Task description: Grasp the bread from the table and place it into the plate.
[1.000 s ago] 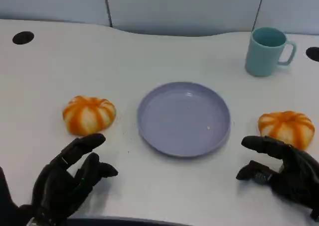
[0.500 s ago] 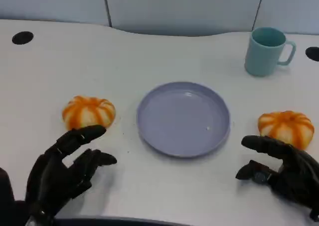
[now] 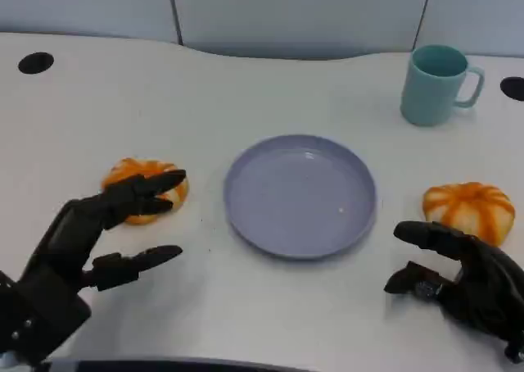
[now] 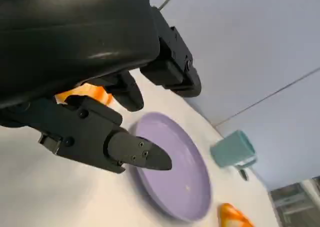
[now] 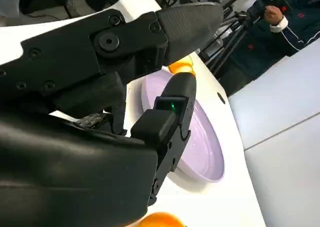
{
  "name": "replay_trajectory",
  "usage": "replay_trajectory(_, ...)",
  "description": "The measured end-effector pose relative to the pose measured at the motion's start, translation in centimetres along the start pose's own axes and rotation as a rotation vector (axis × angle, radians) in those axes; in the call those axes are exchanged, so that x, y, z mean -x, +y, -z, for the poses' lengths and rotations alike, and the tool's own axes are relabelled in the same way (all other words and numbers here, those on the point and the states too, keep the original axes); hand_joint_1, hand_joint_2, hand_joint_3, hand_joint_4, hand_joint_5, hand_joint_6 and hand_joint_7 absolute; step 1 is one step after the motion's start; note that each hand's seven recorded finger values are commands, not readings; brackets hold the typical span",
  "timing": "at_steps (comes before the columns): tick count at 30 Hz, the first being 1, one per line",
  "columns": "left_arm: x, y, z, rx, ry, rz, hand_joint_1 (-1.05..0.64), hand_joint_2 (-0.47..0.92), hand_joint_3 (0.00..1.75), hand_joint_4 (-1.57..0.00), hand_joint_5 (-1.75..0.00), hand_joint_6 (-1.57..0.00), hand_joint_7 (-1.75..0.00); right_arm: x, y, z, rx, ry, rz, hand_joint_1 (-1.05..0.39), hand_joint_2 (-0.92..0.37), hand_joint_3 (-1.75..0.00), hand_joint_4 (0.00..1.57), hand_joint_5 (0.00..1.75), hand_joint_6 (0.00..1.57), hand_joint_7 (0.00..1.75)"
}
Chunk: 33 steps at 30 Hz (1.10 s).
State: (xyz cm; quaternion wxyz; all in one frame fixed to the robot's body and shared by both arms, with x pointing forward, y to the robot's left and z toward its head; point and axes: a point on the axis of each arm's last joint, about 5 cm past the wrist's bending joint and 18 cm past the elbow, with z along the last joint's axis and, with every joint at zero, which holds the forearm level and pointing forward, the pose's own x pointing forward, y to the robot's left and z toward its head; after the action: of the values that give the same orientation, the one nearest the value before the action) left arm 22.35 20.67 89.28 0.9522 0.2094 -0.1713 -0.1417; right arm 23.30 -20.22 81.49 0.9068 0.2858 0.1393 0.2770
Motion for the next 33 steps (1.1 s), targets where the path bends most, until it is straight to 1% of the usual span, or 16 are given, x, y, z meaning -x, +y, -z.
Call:
replay_trajectory(2,-0.5,0.5,-0.5,-0.114,-0.019,0.004,-0.47,0.92,0.03,-0.28,-0.46,-0.44,0.0,-0.1,0.02,0.0,-0.002,0.0,-0.001,-0.34,-0.92,-0.14,0.67,1.1,0.81,0.48)
replay_trajectory(5,-1.0,1.0,-1.3,-0.256,-0.043,0.02,-0.51,0.92,0.04,-0.22,-0.36,-0.36,0.0,-0.1,0.03,0.0,-0.002,0.0,-0.004,-0.35,-0.92,-0.13,0.67,1.1,0.81,0.48)
replay_trajectory(7,-1.3,1.3,-1.6,-0.341,-0.047,0.036,-0.56,0.92,0.05,-0.2,-0.3,-0.33,0.0,-0.1,0.04,0.0,-0.002,0.001,-0.004,-0.35,-0.92,-0.13,0.68,1.1,0.82,0.49)
replay_trajectory(12,-2.4,1.9,-2.5,-0.546,-0.052,0.058,-0.64,0.92,0.07,-0.17,-0.24,-0.27,0.0,-0.1,0.07,0.0,0.0,0.002,0.0,-0.36,-0.92,-0.12,0.68,1.1,0.82,0.49)
replay_trajectory(14,-2.8,2.0,-2.8,-0.614,-0.042,0.069,-0.66,0.91,0.06,-0.13,-0.21,-0.24,0.0,-0.2,0.07,0.0,0.004,0.001,-0.002,-0.36,-0.92,-0.12,0.69,1.1,0.82,0.49)
replay_trajectory(20,-4.8,2.1,-4.1,-0.798,0.057,0.107,-0.69,0.91,0.02,-0.02,-0.13,-0.17,0.0,-0.2,0.1,-0.1,-0.001,0.001,-0.004,-0.36,-0.92,-0.1,0.68,1.09,0.82,0.49)
replay_trajectory(22,-5.2,2.0,-4.3,-0.832,0.097,0.121,-0.7,0.92,0.02,-0.01,-0.11,-0.15,0.0,-0.2,0.11,-0.1,-0.001,0.001,-0.004,-0.36,-0.92,-0.11,0.68,1.09,0.82,0.48)
replay_trajectory(24,-5.7,1.8,-4.4,-0.857,0.117,0.131,-0.71,0.92,0.02,0.0,-0.09,-0.14,0.0,-0.2,0.11,-0.1,0.002,0.0,-0.005,-0.36,-0.92,-0.11,0.68,1.1,0.82,0.48)
replay_trajectory(27,-6.2,1.7,-4.7,-0.885,0.122,0.133,-0.69,0.91,0.01,0.0,-0.05,-0.13,0.0,-0.2,0.13,-0.1,0.007,0.0,-0.006,-0.36,-0.92,-0.11,0.68,1.1,0.82,0.49)
replay_trajectory(29,-6.9,1.7,-4.7,-0.894,0.136,0.154,-0.69,0.91,0.01,0.0,-0.02,-0.11,0.0,-0.1,0.11,-0.1,0.008,0.0,-0.004,-0.36,-0.92,-0.12,0.68,1.11,0.82,0.49)
replay_trajectory(33,-8.7,1.7,-4.2,-0.909,0.22,0.244,-0.68,0.88,0.0,-0.01,-0.02,-0.1,0.0,0.0,0.12,-0.1,0.007,0.0,-0.004,-0.37,-0.92,-0.12,0.67,1.12,0.81,0.49)
